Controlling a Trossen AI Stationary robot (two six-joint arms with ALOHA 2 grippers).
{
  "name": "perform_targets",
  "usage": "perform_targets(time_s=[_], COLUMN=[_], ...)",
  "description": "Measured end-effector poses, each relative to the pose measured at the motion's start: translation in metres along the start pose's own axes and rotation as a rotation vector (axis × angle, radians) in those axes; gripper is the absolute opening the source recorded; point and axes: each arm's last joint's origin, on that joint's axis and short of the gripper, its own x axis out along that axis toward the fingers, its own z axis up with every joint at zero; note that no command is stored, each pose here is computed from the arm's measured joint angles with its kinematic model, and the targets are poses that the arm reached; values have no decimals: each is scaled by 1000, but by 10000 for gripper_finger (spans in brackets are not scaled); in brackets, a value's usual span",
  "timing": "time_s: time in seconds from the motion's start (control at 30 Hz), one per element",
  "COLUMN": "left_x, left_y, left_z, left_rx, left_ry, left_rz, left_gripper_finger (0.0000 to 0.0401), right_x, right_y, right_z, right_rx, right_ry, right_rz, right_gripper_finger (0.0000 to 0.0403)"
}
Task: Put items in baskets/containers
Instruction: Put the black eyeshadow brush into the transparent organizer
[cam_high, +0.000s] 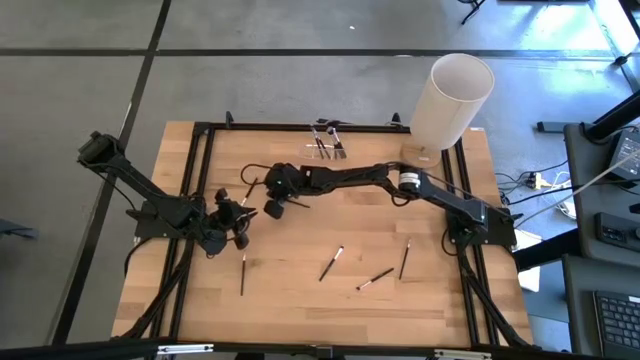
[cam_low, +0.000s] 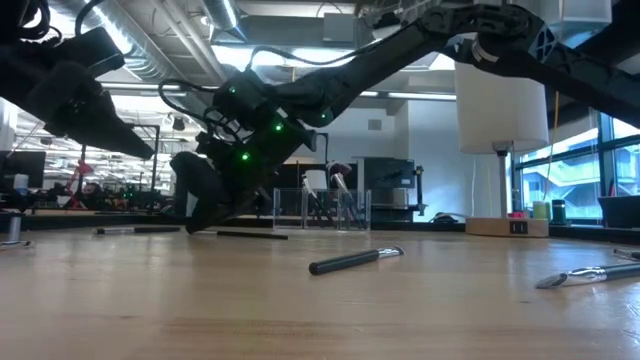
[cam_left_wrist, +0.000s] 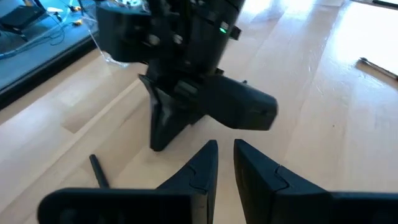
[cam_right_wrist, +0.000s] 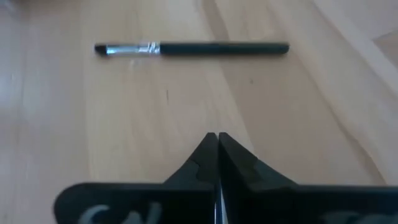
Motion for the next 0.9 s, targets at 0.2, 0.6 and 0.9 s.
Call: perform_targets(time_s=[0.2, 0.6, 0.9], left_x=[0, -1, 0], left_y=[0, 3, 4], left_z=[-1, -7, -5], left_rx=[4, 4, -6], left_ry=[23, 88, 65], left_rz=[-21, -18, -3], left_gripper_finger=[47, 47, 47], right_x=[-6, -89, -107], right_y=[-6, -27, -78], right_z=[24, 121, 141], right_rx=[25, -156, -228], right_ry=[-107, -380, -482], right_rz=[-43, -299, -418], right_gripper_finger=[2, 1, 1])
